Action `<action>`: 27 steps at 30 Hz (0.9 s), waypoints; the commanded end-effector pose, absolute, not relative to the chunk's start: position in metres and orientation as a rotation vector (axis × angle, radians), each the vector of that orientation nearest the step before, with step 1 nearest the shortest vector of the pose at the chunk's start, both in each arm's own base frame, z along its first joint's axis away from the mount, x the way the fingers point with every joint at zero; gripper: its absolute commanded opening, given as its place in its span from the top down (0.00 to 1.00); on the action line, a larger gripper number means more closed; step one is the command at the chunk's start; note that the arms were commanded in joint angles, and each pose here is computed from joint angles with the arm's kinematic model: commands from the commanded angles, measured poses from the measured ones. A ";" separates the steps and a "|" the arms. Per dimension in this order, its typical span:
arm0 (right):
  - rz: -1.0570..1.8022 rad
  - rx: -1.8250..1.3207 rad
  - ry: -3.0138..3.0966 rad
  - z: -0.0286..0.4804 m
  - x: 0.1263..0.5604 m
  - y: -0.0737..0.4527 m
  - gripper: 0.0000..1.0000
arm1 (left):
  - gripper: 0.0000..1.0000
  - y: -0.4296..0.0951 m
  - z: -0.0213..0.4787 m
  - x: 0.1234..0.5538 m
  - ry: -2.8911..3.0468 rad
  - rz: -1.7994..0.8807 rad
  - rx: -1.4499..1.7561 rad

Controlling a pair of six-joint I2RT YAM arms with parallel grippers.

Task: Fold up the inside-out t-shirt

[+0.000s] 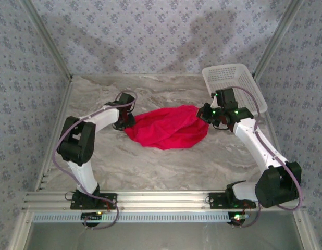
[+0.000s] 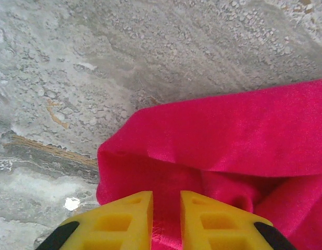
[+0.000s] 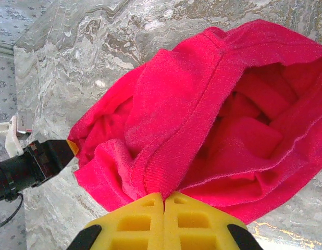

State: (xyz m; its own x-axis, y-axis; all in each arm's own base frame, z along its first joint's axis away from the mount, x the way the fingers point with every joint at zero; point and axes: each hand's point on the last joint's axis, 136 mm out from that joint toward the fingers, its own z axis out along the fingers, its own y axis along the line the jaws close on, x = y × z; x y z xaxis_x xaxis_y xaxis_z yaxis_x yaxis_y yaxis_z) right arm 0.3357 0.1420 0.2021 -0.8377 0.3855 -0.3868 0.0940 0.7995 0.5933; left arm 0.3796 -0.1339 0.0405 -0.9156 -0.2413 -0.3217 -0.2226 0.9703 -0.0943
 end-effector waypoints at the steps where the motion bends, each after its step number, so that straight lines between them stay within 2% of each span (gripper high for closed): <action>1: 0.795 0.325 2.471 0.214 0.336 0.142 1.00 | 0.79 -0.138 0.040 0.383 2.786 -0.083 -0.322; 9: 0.825 0.325 2.491 0.204 0.340 0.147 1.00 | 0.63 -0.144 0.045 0.384 2.755 -0.123 -0.314; 18: 0.823 0.336 2.488 0.207 0.340 0.142 1.00 | 0.73 -0.140 0.027 0.378 2.804 -0.080 -0.312; 25: 0.833 0.352 2.473 0.210 0.343 0.137 1.00 | 0.74 -0.136 0.019 0.371 2.823 -0.055 -0.310; 27: 0.833 0.357 2.464 0.213 0.345 0.135 1.00 | 0.80 -0.136 0.018 0.369 2.827 -0.055 -0.306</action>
